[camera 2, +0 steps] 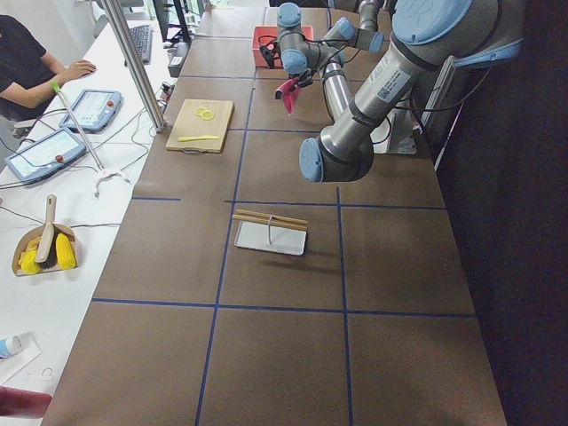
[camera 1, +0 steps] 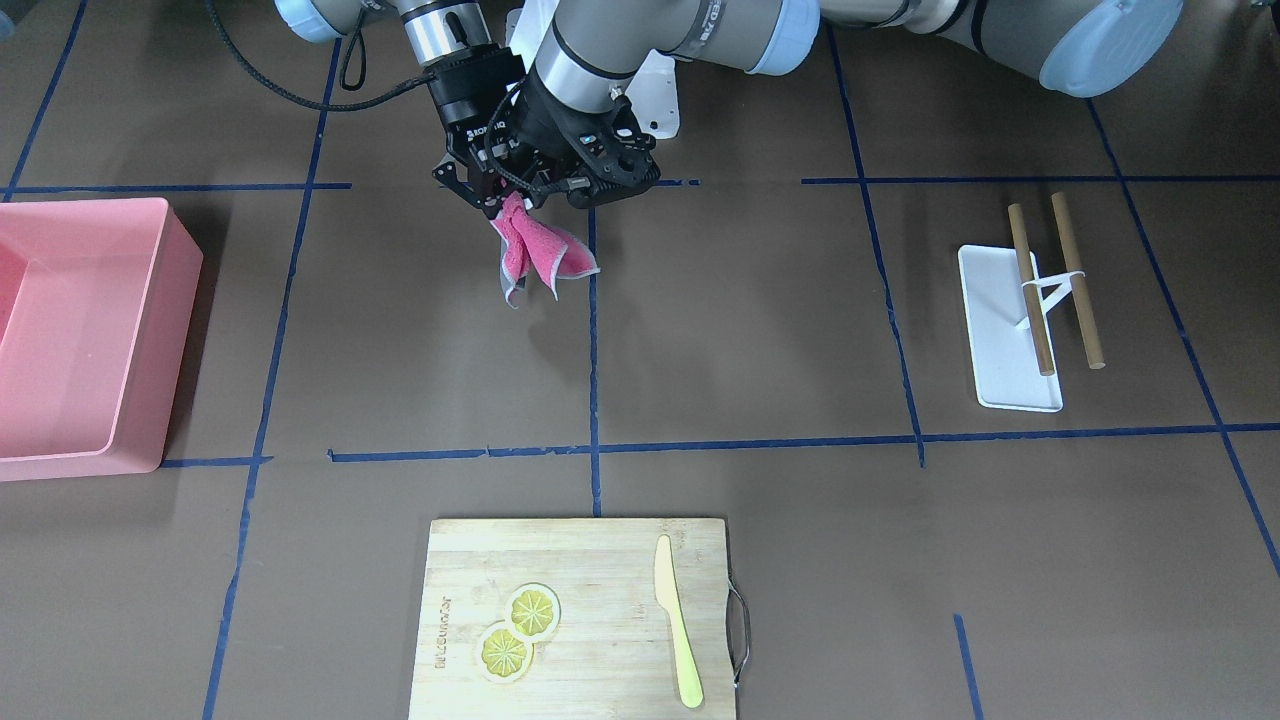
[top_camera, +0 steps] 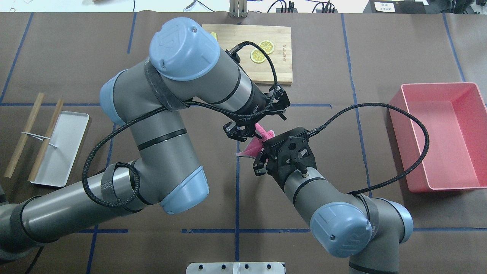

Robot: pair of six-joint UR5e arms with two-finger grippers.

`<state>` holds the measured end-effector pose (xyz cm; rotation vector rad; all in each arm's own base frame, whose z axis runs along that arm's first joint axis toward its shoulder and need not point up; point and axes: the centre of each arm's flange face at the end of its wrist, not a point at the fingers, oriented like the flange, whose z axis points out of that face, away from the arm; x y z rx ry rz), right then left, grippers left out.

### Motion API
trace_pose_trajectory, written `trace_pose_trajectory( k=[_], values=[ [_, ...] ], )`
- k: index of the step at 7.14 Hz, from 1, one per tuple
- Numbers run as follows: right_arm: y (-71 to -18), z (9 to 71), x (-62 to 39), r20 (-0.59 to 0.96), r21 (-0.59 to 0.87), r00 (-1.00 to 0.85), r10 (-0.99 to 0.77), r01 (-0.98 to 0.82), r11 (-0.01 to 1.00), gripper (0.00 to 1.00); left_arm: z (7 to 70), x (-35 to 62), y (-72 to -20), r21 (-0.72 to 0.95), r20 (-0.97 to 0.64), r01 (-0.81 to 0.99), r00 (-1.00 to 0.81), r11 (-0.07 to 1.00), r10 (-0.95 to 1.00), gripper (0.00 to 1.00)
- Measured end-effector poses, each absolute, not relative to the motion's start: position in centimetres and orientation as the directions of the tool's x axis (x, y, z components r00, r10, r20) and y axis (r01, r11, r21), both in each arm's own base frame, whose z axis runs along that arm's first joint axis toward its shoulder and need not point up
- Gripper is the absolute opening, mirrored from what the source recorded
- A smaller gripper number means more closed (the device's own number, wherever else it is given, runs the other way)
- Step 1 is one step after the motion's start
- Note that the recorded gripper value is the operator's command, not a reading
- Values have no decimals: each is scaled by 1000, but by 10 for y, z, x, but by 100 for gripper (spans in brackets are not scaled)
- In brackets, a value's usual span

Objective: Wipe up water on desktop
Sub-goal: 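Open the left gripper and withdraw it while the right gripper pulls the cloth away, then lower the pink cloth onto the table center with the right gripper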

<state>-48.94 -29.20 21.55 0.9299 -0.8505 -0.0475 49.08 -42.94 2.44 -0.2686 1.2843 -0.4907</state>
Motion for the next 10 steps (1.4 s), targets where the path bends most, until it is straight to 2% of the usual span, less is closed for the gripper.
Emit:
trace_pose_trajectory(
  k=[3,6,8,10],
  values=[
    [-297,244,-471,654,672,687,-318,-334,661,0,39,441,-461,-409,-874,259,166,875,-457,72],
    [-343,309,-418,748,427,657,-99,-361,829,0,93,389,-485,-306,-900,320,209,897,-382,72],
    [-379,338,-371,721,238,693,14,-267,934,0,124,370,-500,-249,-903,346,255,904,-346,72],
    [-383,358,-364,671,83,740,46,-136,987,0,160,352,-514,-190,-898,363,312,912,-311,72]
  ],
)
